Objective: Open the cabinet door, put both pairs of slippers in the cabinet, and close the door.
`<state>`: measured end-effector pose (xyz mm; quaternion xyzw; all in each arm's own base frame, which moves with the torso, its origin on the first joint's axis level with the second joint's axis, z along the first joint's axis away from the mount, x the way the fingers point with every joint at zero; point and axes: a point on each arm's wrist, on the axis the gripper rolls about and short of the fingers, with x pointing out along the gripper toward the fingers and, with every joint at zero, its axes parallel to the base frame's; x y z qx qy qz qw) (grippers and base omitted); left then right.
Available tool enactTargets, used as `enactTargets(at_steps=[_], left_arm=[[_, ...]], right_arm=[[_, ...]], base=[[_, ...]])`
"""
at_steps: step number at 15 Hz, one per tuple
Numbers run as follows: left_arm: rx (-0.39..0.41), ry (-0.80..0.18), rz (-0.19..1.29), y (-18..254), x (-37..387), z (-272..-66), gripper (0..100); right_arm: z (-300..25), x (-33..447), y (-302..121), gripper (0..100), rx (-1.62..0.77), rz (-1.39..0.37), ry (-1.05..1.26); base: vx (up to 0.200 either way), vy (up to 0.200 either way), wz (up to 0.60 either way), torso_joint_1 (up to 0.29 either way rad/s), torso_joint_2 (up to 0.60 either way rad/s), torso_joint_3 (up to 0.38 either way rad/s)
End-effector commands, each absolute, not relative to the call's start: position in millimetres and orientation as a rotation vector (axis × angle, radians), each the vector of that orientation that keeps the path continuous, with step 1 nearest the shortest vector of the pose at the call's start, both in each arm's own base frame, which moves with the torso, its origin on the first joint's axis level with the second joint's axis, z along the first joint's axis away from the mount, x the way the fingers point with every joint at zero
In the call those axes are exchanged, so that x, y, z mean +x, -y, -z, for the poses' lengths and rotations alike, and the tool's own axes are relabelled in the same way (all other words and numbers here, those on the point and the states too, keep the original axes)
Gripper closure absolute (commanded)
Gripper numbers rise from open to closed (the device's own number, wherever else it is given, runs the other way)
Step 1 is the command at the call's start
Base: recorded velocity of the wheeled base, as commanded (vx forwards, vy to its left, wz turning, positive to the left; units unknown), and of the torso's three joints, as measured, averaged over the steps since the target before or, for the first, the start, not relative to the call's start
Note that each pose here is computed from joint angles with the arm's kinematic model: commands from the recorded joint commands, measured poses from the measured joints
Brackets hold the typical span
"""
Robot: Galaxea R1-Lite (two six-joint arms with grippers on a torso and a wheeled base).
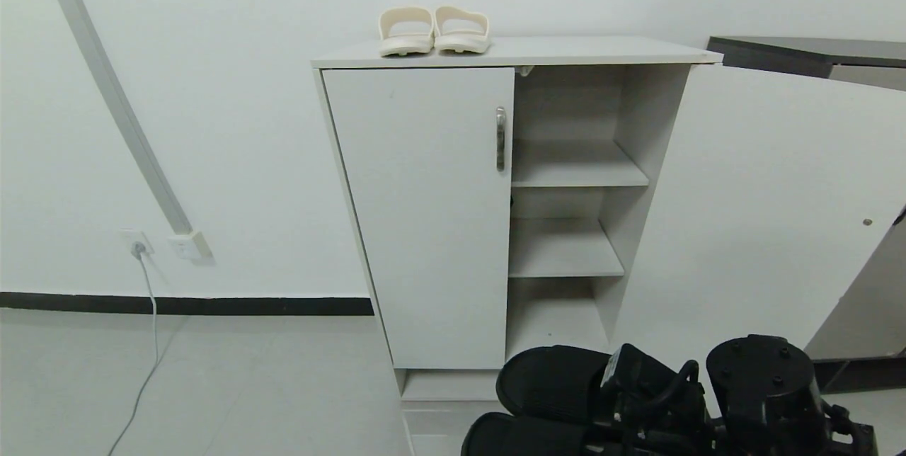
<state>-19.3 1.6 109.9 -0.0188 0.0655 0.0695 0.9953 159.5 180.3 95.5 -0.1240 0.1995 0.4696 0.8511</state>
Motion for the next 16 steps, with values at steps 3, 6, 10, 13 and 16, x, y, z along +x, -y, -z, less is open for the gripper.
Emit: enactTargets(at_steps=[3,6,10,13,16], left_arm=[[-0.003,-0.035,0.024,0.3,-28.8,-84.3,100],[0.021,-0.036,0.099,2.0,-28.9,-84.1,100],[0.034,0.003,-0.074,-1.8,-24.6,-80.0,100],[0.032,-0.004,0.014,0.2,-22.9,-75.3,100],[0.04,-0.004,0.049,1.0,-22.9,-75.3,100]], right_arm=[[-92.4,160.1,-181.5,100,-0.267,-0.985,-0.432],[-93.1,161.4,-183.5,100,-0.266,-0.986,-0.428],[-95.8,169.0,-194.4,100,-0.239,-0.874,-0.416],[-96.7,179.7,-206.6,100,-0.208,-0.784,-0.381],[-93.6,197.4,-241.2,100,-0.131,-0.56,-0.331]], base=[[0.0,0.0,0.0,0.0,0.0,0.0],[0.0,0.0,0.0,0.0,0.0,0.0],[0.0,0.0,0.0,0.0,0.0,0.0],[0.0,0.0,0.0,0.0,0.0,0.0],[0.0,0.0,0.0,0.0,0.0,0.0]])
